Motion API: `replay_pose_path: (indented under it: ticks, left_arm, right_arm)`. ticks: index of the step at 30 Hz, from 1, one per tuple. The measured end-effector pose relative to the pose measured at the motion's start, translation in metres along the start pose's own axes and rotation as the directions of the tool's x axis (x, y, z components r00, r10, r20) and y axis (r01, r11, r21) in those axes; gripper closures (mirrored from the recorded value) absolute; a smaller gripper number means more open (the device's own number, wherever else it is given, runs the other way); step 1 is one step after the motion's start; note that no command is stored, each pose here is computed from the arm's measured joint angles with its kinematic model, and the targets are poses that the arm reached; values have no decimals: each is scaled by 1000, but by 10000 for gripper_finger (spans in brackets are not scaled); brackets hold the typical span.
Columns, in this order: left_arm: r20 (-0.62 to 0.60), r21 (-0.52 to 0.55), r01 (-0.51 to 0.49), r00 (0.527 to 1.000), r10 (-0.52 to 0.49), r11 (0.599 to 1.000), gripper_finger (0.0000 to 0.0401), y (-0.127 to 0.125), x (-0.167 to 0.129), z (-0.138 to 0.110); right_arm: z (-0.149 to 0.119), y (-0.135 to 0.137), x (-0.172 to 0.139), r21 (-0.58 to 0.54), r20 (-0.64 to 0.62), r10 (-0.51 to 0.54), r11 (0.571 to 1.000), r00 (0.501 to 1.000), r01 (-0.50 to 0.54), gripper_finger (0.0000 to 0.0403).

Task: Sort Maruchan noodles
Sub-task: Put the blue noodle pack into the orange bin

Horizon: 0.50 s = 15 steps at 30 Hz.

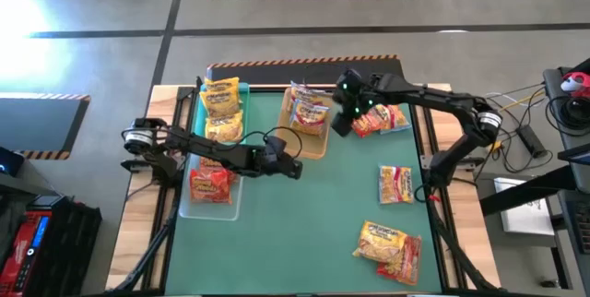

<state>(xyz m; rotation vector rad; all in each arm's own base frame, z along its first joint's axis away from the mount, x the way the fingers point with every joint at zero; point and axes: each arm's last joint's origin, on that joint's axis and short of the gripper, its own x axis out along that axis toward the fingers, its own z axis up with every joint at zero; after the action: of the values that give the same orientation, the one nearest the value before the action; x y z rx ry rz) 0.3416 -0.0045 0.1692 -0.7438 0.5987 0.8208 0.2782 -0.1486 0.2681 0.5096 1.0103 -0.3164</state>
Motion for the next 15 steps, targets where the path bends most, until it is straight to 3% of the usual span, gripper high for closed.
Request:
replay_pose_path:
  ticks: [10,15]
  left_arm:
    - [-27,53,62,998,-61,997,327,-11,-9,-15]
    - [-41,78,90,995,-87,993,327,-16,-15,-25]
  right_arm:
    - [-64,69,27,28,-208,101,995,973,-97,284]
    - [-102,89,27,128,-270,52,992,961,-17,291]
